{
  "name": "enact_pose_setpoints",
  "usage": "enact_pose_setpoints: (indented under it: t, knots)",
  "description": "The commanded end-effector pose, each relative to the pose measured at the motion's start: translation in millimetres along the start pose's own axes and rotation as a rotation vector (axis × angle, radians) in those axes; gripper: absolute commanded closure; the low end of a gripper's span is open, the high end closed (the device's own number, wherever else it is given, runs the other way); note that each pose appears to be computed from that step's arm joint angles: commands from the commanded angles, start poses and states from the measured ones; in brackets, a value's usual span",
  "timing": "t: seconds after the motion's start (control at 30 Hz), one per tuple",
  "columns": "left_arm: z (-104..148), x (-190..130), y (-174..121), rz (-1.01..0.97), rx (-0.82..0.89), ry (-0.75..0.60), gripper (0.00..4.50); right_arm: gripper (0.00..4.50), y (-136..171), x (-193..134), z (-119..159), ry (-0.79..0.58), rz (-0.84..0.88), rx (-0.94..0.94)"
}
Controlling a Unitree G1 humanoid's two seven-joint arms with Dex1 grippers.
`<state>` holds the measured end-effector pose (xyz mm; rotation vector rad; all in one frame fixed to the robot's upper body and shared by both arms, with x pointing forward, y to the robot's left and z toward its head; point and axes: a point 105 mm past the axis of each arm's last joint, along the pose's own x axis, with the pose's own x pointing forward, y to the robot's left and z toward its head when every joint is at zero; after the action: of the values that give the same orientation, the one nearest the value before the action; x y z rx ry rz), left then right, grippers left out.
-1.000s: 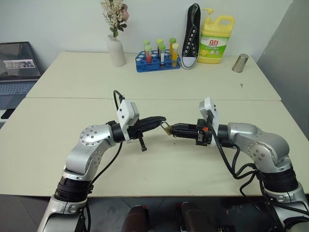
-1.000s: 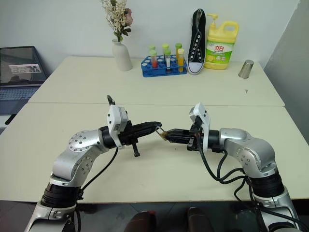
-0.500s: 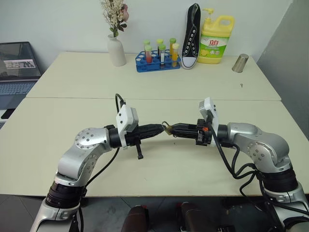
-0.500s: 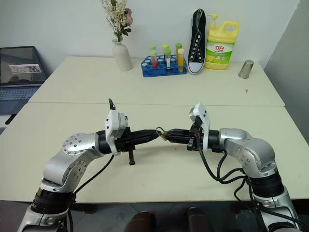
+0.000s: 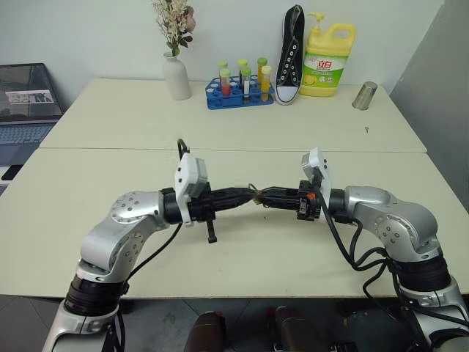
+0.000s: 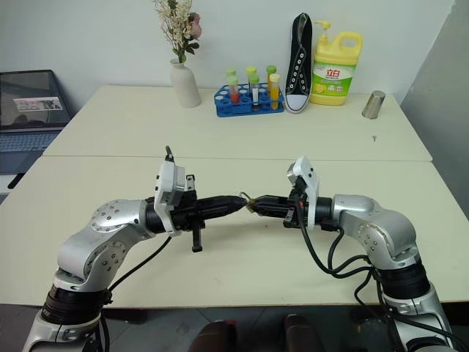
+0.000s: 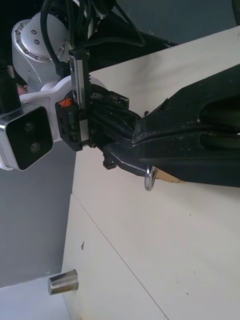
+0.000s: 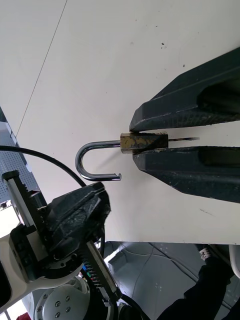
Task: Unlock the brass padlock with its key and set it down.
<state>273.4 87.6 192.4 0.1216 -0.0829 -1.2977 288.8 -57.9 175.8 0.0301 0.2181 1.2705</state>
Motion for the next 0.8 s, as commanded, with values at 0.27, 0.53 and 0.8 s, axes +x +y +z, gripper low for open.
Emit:
enact_pose_setpoints:
  t: [0.27, 0.53, 0.8]
  knots:
    - [13, -2, -3, -0.022, 0.033, -0.032, 4.5, 4.36, 7, 0, 7, -0.026, 0.03, -0.032]
    - [15, -19, 19, 0.059, -0.009, -0.019, 4.5, 4.36, 7, 0, 7, -0.025, 0.031, -0.03]
    - [-13, -18, -3, -0.074, 0.086, 0.127, 4.5, 4.36, 8, 0, 6, -0.022, 0.036, -0.032]
